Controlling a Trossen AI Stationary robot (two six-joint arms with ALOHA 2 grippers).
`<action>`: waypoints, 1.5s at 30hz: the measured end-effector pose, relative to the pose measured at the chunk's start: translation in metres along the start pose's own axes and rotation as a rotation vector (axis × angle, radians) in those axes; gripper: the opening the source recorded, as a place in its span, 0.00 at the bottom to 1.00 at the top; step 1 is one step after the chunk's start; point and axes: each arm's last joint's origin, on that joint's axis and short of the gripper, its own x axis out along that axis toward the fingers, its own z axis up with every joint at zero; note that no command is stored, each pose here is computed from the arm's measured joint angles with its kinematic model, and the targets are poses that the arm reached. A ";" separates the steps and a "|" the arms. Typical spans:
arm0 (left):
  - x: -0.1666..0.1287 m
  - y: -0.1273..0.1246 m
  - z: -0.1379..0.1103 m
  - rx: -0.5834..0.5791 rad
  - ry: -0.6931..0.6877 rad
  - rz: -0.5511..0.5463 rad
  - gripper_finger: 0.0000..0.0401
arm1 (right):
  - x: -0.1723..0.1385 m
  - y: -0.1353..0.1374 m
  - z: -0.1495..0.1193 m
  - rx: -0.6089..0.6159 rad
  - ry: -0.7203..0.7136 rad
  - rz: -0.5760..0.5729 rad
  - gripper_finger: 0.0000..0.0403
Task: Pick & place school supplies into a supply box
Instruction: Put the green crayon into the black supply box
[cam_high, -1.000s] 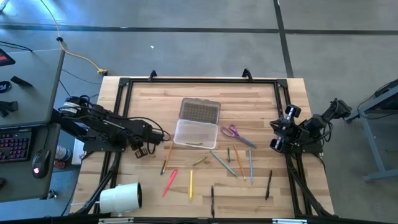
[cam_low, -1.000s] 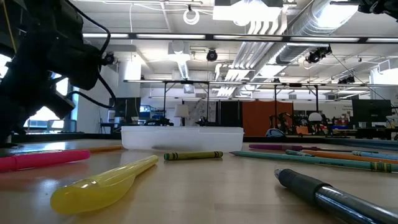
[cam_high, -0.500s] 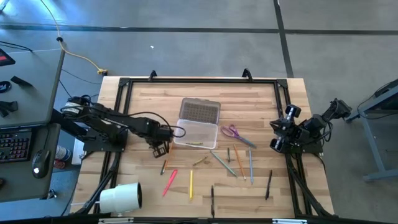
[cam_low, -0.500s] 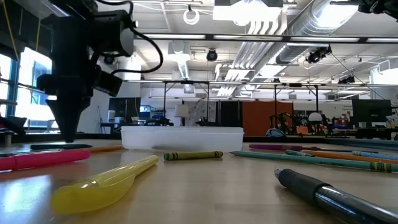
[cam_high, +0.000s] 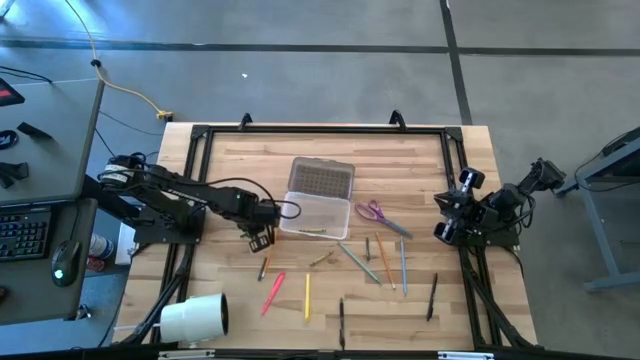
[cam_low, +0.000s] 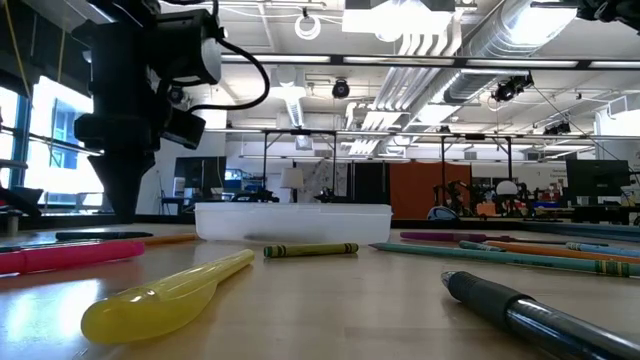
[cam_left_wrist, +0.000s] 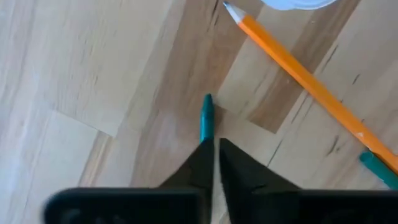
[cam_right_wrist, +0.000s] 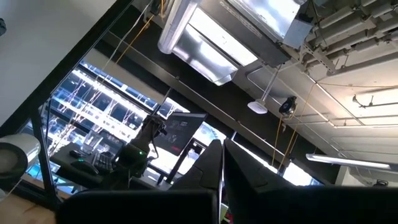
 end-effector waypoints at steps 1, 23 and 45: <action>0.000 0.000 0.000 0.001 0.001 0.001 0.21 | 0.000 0.000 0.000 0.000 0.000 0.000 0.00; -0.049 0.003 -0.011 -0.079 0.017 -0.006 0.27 | 0.000 0.001 -0.001 0.044 0.006 0.006 0.00; 0.011 -0.002 -0.092 -0.087 -0.587 -0.053 0.17 | 0.000 0.000 0.000 0.038 0.000 0.003 0.00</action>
